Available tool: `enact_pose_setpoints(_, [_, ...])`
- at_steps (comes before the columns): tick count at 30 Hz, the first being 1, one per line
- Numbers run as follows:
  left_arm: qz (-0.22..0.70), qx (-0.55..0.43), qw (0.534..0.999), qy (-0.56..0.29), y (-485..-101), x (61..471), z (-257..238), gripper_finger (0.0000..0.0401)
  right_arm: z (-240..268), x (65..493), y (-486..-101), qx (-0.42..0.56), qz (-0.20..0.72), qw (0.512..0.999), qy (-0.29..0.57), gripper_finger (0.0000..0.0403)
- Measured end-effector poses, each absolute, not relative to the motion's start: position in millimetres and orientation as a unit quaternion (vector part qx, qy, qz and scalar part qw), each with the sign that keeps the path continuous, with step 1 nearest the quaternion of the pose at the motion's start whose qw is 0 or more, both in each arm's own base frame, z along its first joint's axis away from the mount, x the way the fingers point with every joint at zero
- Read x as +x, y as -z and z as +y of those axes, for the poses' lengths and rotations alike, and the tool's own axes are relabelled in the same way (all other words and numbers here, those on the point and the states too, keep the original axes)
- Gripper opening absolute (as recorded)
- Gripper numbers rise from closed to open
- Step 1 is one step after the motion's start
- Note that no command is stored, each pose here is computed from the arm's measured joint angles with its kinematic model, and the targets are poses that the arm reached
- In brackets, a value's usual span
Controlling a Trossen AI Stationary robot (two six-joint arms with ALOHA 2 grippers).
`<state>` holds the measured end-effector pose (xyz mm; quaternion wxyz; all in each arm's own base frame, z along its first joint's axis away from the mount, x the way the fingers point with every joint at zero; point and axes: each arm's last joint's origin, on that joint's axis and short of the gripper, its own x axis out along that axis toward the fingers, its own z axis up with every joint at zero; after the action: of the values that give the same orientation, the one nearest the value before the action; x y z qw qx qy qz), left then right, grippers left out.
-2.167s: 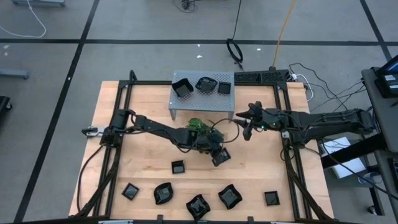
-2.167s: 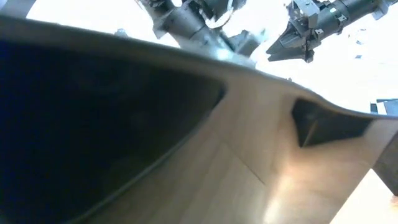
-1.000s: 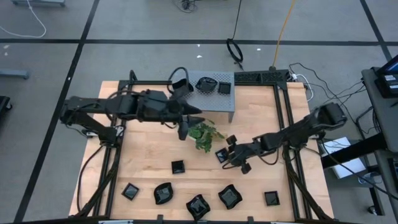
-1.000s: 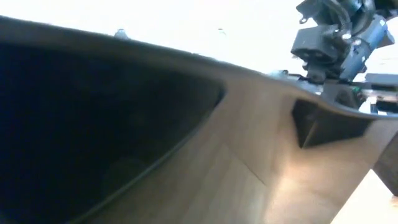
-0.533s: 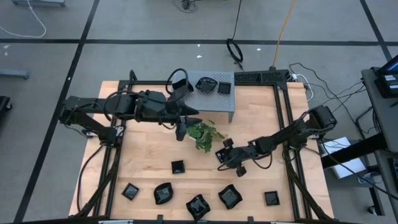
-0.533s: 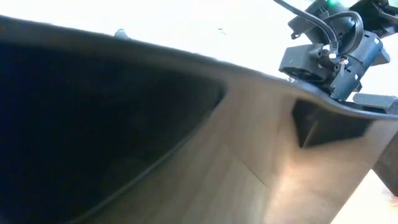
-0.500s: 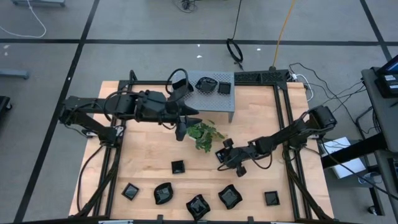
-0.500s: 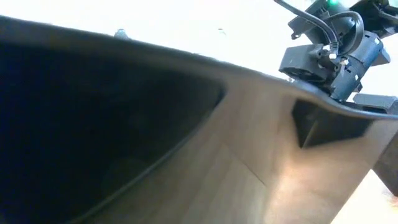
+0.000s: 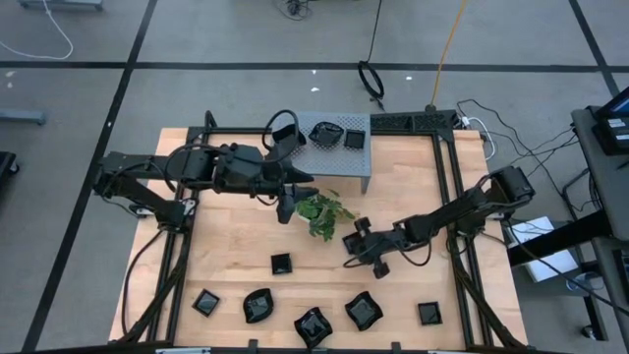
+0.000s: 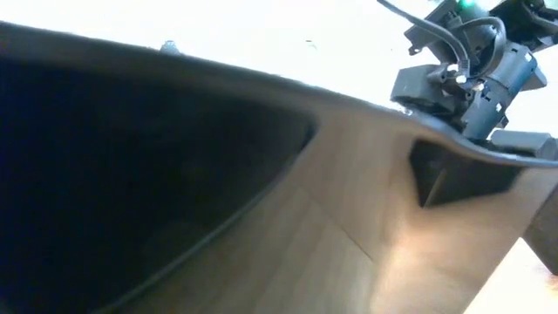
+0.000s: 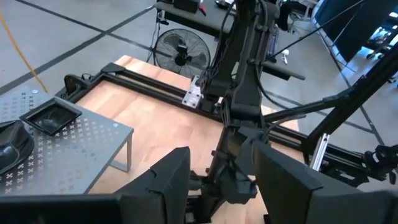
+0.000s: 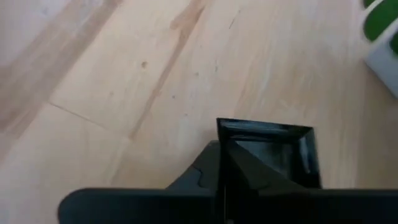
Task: Pick & Place Mini shaped plates
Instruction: Stack the square plate on top of the stacked square plates on the shelf
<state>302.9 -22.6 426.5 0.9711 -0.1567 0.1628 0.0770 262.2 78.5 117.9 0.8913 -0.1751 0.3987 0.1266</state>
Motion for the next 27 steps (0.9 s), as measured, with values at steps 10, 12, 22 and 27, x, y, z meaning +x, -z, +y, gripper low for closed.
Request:
enact_pose_setpoints(10, [0.187, -0.153, 0.967, -0.081, -422.0, 301.2, -22.5, 0.0177, 68.7, 234.3, -189.0, -0.166, 0.322, 0.925, -0.111, 0.0001])
enact_pose_setpoints(12, [0.188, -0.152, 0.967, -0.082, -421.7, 301.1, -22.5, 0.0177, 64.0, 227.1, -205.3, -0.162, 0.293, 0.938, -0.094, 0.0001])
enact_pose_setpoints(22, [0.176, -0.159, 0.968, -0.085, -423.7, 302.2, -19.8, 0.0177, 9.7, 205.0, -256.7, -0.070, 0.180, 0.971, 0.140, 0.0001])
enact_pose_setpoints(27, [0.154, -0.153, 0.970, -0.110, -427.0, 303.7, -10.9, 0.0177, -19.7, 207.1, -277.9, -0.048, 0.157, 0.966, 0.201, 0.0000])
